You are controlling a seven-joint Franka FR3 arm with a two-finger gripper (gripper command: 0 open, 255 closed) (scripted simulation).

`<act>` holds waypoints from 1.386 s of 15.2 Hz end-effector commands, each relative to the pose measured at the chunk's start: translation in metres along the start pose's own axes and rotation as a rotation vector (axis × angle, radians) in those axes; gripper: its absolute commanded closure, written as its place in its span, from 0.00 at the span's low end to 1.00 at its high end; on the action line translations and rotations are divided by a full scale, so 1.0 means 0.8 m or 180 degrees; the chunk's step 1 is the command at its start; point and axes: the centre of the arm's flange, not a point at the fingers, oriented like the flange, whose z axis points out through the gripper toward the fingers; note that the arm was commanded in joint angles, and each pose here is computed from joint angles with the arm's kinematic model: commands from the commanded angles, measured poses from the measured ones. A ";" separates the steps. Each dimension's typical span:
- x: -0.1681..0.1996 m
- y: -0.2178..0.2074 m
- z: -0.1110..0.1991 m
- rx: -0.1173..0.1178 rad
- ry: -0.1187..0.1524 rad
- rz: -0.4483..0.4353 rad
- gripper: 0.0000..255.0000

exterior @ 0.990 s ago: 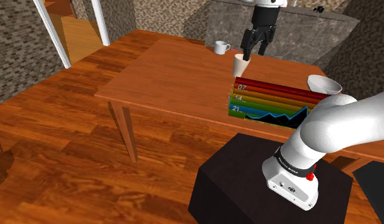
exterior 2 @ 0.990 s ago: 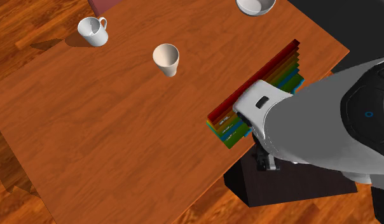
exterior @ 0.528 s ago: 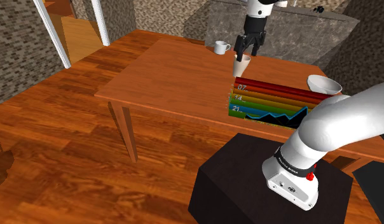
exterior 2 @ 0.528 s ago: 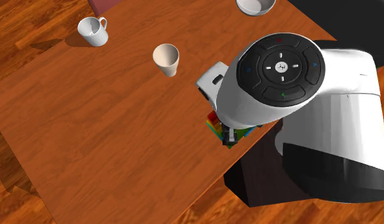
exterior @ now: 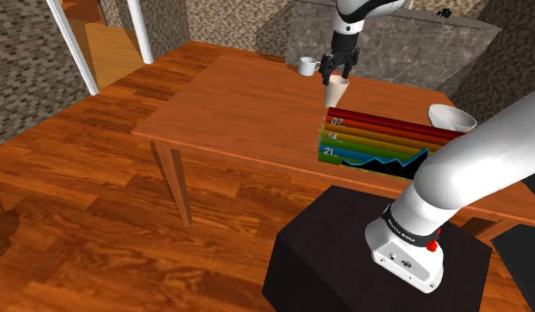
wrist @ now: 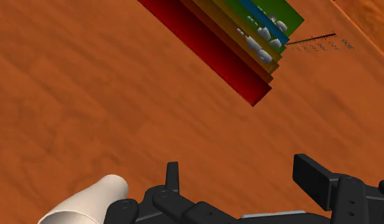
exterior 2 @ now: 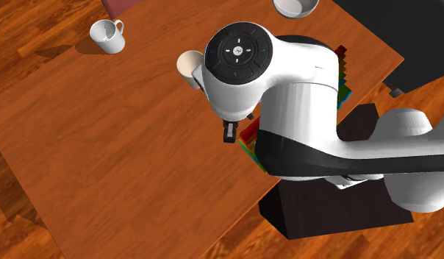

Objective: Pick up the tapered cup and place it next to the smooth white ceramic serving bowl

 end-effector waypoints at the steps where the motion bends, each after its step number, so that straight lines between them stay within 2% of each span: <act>1: 0.022 0.020 0.017 -0.0029 0.0023 0.0041 0.00; 16: 0.182 0.159 0.116 -0.0223 0.0175 0.0345 0.00; 21: 0.184 0.162 0.143 -0.0223 0.0176 0.0346 0.00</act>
